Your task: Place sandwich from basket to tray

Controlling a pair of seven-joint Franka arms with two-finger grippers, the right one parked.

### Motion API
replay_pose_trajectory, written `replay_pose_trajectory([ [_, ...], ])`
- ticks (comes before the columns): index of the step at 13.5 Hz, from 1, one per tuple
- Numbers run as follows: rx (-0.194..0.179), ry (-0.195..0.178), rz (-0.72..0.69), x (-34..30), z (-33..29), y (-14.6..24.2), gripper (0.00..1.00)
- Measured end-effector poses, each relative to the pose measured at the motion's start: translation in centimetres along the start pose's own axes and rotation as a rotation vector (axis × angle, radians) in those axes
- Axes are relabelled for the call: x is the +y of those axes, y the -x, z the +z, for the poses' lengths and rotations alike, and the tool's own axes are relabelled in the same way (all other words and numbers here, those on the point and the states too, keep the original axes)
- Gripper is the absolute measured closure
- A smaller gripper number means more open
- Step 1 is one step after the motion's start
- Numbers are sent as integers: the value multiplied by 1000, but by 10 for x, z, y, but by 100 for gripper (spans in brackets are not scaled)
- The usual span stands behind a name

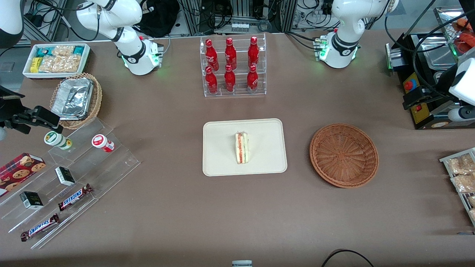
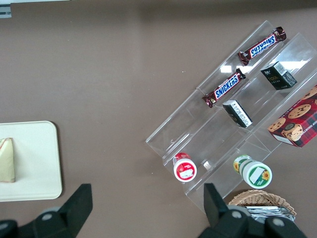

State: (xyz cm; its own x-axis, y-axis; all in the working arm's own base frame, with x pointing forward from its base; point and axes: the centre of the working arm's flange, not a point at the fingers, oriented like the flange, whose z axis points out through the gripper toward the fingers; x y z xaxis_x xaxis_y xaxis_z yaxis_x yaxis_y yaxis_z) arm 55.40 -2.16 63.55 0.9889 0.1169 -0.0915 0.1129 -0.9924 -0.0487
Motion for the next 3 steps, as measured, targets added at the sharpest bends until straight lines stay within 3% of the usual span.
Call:
replay_pose_trajectory([
  [3, 3, 1, -8, -10, -3, 0, 0],
])
